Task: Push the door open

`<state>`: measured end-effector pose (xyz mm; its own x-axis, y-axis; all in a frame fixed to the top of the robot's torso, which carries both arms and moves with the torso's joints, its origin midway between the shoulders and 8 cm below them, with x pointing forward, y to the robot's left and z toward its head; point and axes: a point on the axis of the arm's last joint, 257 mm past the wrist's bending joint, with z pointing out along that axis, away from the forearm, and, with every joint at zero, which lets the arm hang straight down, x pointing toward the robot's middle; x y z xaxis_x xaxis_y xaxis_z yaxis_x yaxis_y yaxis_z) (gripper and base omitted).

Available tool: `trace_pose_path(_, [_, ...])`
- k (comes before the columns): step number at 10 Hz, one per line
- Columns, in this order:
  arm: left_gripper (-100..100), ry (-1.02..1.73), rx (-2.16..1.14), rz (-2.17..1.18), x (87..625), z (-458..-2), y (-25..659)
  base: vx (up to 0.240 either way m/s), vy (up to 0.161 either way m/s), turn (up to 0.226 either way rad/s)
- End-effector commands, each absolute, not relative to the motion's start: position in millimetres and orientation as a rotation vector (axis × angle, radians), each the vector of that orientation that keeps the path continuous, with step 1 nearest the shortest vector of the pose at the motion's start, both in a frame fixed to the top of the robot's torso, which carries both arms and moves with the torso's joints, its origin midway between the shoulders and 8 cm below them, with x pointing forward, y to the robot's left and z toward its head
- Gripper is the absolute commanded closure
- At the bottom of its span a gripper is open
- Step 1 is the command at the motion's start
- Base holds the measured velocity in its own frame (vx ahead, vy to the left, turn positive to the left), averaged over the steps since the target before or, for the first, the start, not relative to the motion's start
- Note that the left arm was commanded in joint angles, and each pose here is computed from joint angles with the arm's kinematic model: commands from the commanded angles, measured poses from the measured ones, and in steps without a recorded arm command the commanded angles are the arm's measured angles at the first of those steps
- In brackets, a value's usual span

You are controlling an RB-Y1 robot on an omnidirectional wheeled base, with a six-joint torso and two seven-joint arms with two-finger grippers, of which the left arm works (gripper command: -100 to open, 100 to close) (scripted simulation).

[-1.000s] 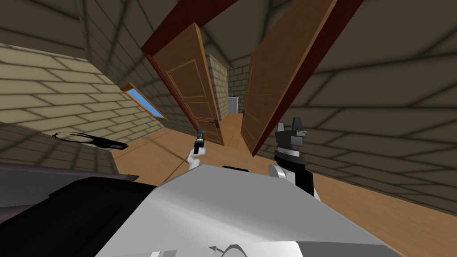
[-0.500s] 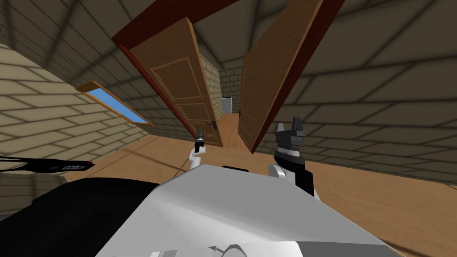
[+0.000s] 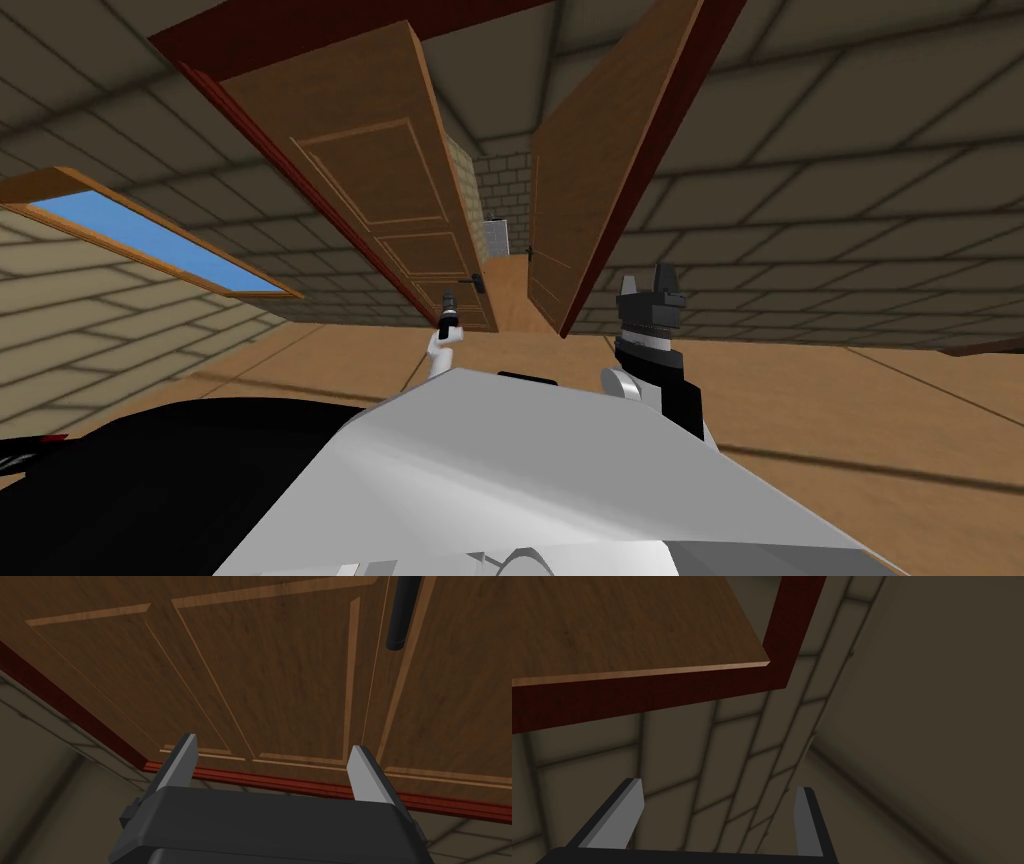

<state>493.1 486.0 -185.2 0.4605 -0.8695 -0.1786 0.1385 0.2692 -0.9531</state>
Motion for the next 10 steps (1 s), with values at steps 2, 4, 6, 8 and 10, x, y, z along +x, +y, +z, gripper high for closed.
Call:
trace_pose_path(2, [-100,0.831,-1.118,-0.787,499,-197,492,-0.028,0.147,-0.238])
trace_pose_path(4, [-100,0.828,-1.137,-0.782,502,-203,494,-0.030,0.165,-0.187])
trace_pose_path(6, [-100,0.823,-1.176,-0.777,507,-216,495,-0.074,0.188,-0.288])
trace_pose_path(8, [-100,0.821,-1.206,-0.775,512,-225,495,-0.059,0.186,-0.243])
trace_pose_path(10, [-100,0.818,-1.243,-0.777,517,-238,491,-0.064,0.223,-0.256])
